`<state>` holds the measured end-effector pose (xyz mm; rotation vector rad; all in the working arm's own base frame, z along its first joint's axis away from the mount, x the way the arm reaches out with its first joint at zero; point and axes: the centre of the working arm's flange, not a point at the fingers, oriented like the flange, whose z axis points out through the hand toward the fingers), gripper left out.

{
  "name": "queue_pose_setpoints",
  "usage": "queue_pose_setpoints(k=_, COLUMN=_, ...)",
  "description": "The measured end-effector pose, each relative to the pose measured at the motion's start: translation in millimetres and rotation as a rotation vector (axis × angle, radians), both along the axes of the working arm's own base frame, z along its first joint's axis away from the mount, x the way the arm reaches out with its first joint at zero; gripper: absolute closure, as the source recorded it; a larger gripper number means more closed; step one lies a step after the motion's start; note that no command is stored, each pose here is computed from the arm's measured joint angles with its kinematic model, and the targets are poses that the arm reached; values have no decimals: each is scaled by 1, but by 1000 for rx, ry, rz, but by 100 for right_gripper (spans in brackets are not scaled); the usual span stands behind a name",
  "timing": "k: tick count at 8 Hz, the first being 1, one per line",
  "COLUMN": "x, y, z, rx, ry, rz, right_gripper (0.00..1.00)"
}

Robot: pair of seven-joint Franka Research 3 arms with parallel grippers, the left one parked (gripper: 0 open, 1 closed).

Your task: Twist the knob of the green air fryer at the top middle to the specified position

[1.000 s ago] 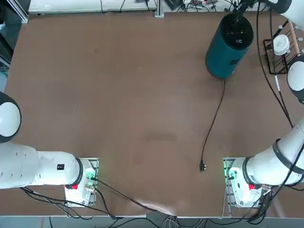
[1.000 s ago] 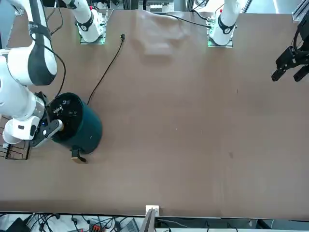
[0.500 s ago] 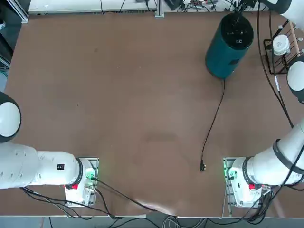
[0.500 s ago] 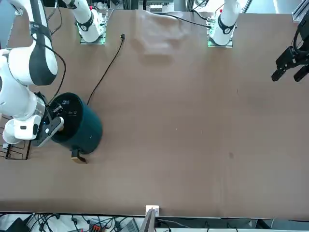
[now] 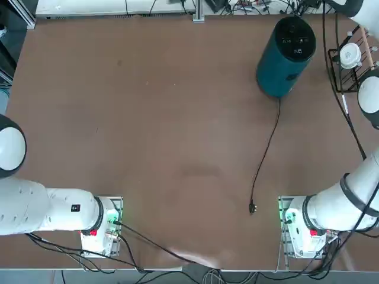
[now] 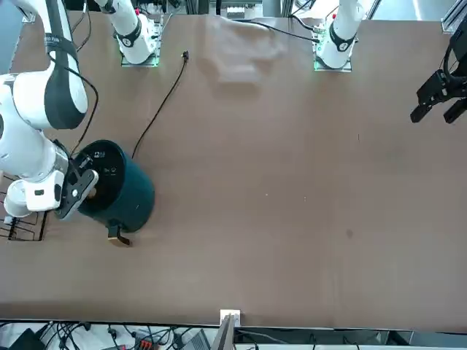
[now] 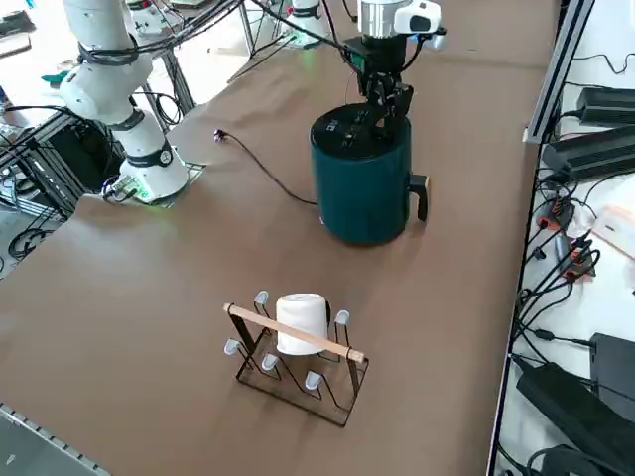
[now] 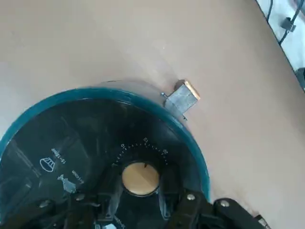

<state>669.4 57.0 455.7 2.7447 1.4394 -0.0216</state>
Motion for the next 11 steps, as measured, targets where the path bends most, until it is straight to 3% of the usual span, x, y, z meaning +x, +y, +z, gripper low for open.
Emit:
queue_pose_setpoints(k=5, x=0, y=0, z=0, rx=-3, ry=3, rz=128, right_gripper=55)
queue_pose_setpoints(k=11, x=1, y=0, z=0, rx=-6, ry=4, rz=191, right_gripper=53)
